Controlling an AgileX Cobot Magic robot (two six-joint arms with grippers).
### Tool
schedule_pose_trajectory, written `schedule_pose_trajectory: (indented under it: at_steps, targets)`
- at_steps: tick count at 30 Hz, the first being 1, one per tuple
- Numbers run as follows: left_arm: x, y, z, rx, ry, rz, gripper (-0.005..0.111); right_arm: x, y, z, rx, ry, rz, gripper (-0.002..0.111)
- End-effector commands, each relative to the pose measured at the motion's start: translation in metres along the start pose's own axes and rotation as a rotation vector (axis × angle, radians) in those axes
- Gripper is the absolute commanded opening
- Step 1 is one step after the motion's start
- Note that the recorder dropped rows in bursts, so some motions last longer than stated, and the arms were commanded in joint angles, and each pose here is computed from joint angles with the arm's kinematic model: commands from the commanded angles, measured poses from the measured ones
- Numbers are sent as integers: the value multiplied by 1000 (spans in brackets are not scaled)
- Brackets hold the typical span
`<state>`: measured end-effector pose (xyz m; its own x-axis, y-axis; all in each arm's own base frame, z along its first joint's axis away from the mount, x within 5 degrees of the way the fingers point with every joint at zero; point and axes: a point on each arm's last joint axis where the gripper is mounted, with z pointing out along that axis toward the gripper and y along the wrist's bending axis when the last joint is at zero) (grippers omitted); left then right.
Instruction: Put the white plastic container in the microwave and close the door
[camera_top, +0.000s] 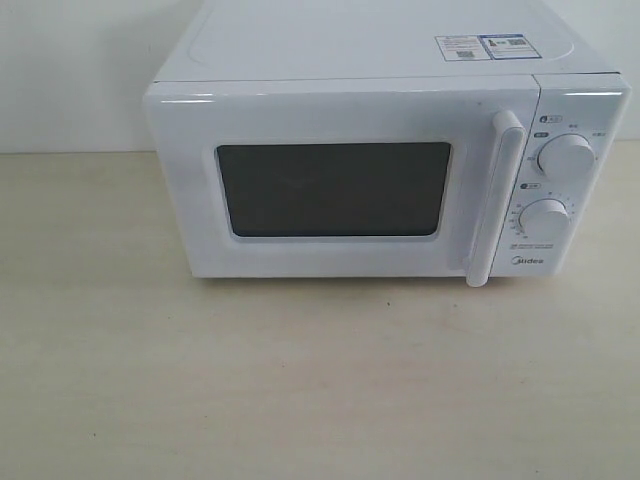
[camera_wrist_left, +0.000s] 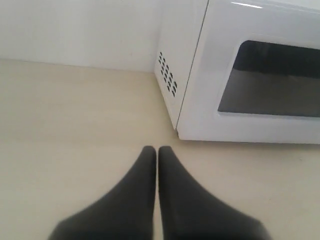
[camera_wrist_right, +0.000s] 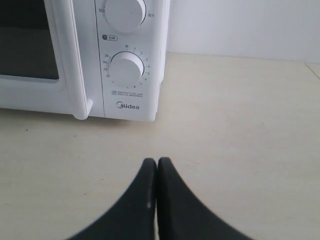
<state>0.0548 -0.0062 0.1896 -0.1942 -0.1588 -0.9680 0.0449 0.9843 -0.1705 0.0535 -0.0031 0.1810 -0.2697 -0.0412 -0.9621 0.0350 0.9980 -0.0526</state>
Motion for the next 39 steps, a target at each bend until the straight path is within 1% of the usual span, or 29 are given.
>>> schedule_pose_trajectory:
  at_steps: [1,10,13,16,39]
  targets:
    - [1,2,0,-24,1,63,4,-1,0,0,2,-10,1,0]
    - [2,3,0,-28,15,143,4,-1,0,0,2,-10,1,0]
    - [2,3,0,-28,15,143,4,-1,0,0,2,-10,1,0]
    - [2,2,0,-20,15,116,4,-1,0,0,2,-10,1,0]
    - [2,2,0,-20,15,116,4,-1,0,0,2,-10,1,0]
